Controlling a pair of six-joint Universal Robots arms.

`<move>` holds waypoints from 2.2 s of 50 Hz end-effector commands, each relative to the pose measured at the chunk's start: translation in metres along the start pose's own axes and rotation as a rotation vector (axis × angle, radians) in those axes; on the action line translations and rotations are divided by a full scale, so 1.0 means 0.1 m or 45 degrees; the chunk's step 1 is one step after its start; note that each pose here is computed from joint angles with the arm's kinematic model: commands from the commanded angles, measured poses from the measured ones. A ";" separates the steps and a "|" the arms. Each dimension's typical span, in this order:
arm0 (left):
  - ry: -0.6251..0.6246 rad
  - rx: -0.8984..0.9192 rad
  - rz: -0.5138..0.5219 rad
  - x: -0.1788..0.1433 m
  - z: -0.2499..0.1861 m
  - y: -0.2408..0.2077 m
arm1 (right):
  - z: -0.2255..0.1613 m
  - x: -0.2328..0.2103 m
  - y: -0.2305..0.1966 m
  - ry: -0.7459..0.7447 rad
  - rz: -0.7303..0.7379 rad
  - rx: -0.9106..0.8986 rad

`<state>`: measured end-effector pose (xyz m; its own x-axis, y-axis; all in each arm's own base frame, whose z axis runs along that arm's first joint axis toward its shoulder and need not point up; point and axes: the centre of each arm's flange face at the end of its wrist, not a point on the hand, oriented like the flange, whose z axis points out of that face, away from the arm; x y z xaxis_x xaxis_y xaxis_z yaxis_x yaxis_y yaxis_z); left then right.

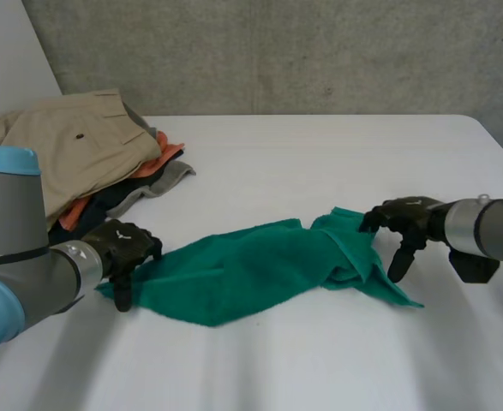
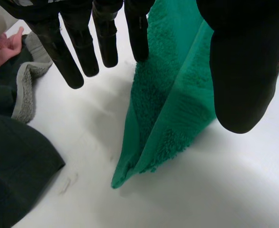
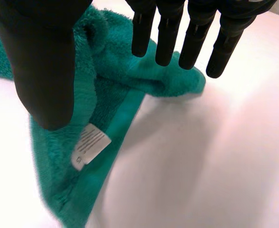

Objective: Fold the laundry.

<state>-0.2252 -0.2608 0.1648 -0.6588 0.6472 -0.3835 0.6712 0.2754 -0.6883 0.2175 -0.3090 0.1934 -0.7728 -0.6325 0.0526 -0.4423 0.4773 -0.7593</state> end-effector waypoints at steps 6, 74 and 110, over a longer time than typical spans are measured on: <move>-0.036 -0.048 0.051 0.00 0.15 0.13 | -0.11 -0.13 0.39 0.022 0.205 -0.030; -0.606 1.280 -0.367 -1.40 -1.01 -2.47 | -0.67 0.47 -1.92 0.843 -0.374 1.285; -0.376 1.221 -0.262 -0.83 -1.24 -2.43 | -0.28 0.02 -1.06 0.159 -0.177 0.610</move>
<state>-0.2867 -0.3332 0.4099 -0.8973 0.3654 -0.2474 0.1074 -0.3629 -0.9256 0.2447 -0.3215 0.2800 -0.7599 -0.5578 0.3338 -0.4274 0.0418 -0.9031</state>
